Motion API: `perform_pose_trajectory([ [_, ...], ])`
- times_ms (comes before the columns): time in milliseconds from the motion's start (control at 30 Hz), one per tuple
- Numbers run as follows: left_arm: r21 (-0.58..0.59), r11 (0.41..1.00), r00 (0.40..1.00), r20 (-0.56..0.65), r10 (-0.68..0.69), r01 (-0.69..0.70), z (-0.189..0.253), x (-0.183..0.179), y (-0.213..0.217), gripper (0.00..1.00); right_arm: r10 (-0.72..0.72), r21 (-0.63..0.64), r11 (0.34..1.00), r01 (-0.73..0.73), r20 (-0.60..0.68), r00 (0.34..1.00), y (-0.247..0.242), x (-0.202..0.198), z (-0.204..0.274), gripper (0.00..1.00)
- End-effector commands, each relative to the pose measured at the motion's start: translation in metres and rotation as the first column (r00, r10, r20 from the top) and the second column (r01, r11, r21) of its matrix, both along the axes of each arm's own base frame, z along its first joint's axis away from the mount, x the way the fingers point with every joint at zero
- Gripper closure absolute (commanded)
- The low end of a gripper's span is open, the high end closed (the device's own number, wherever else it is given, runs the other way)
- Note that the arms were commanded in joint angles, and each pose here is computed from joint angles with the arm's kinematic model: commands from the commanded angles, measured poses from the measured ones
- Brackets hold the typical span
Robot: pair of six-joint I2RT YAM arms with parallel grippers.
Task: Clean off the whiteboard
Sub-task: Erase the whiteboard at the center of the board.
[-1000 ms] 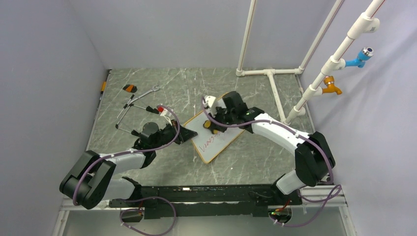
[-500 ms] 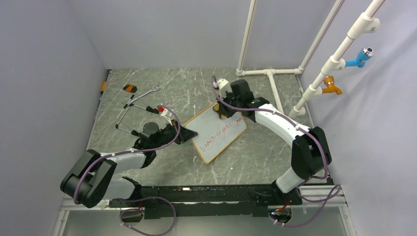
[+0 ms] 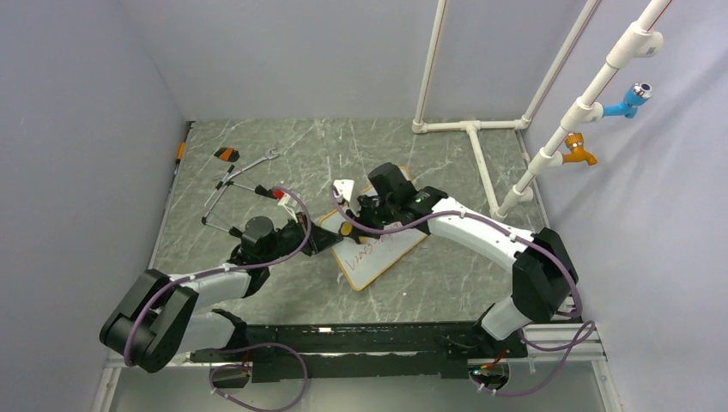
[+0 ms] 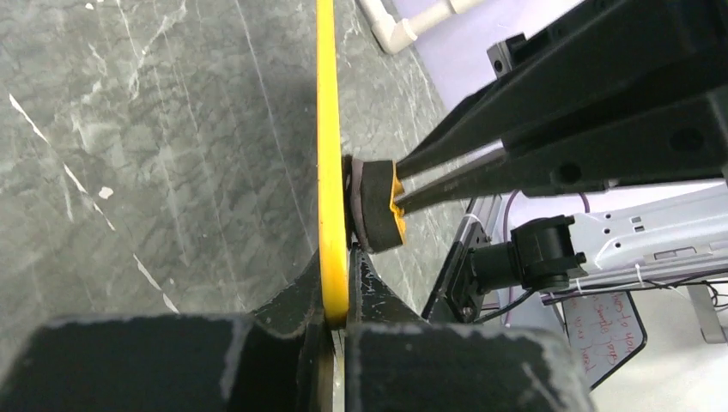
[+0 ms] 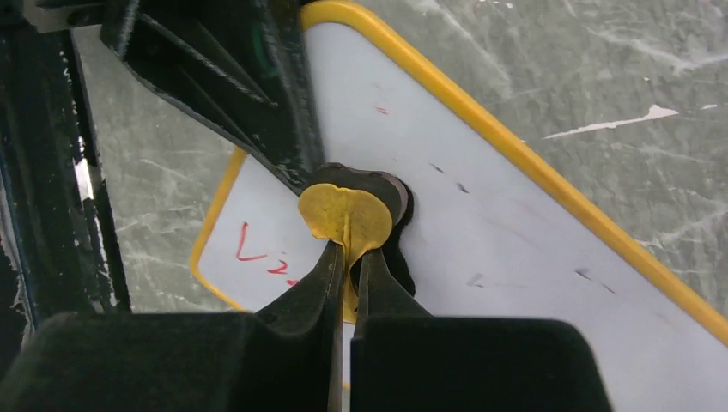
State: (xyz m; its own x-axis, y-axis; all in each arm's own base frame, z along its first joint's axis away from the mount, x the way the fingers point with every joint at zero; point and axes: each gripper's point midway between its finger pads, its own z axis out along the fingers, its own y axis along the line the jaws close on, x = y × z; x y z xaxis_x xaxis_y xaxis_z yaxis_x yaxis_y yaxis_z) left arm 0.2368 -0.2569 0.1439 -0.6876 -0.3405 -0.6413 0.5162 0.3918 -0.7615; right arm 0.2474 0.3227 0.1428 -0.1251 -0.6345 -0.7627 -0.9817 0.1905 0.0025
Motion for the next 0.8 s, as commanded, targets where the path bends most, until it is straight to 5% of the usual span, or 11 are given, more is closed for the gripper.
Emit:
perform_pose_trajectory([
  [0, -0.103, 0.992, 0.971, 0.235, -0.048, 0.074, 0.063, -0.008, -0.003, 1.00, -0.171, -0.014, 0.985, 0.173, 0.082, 0.982, -0.029, 0.044, 0.000, 1.00],
  [100, -0.110, 0.993, 0.975, 0.219, -0.025, 0.050, 0.061, -0.004, 0.000, 1.00, -0.286, -0.072, 0.953, 0.294, 0.103, 0.953, -0.063, 0.072, -0.009, 1.00],
  [367, -0.153, 0.987, 0.979, 0.204, -0.009, 0.041, 0.061, 0.003, 0.004, 1.00, 0.112, -0.119, 0.988, -0.099, 0.112, 0.987, -0.046, -0.015, -0.024, 1.00],
  [767, -0.085, 0.996, 0.979, 0.203, -0.016, 0.034, 0.051, 0.003, 0.007, 1.00, 0.206, -0.137, 0.972, -0.190, 0.116, 0.972, -0.049, -0.028, -0.021, 1.00],
])
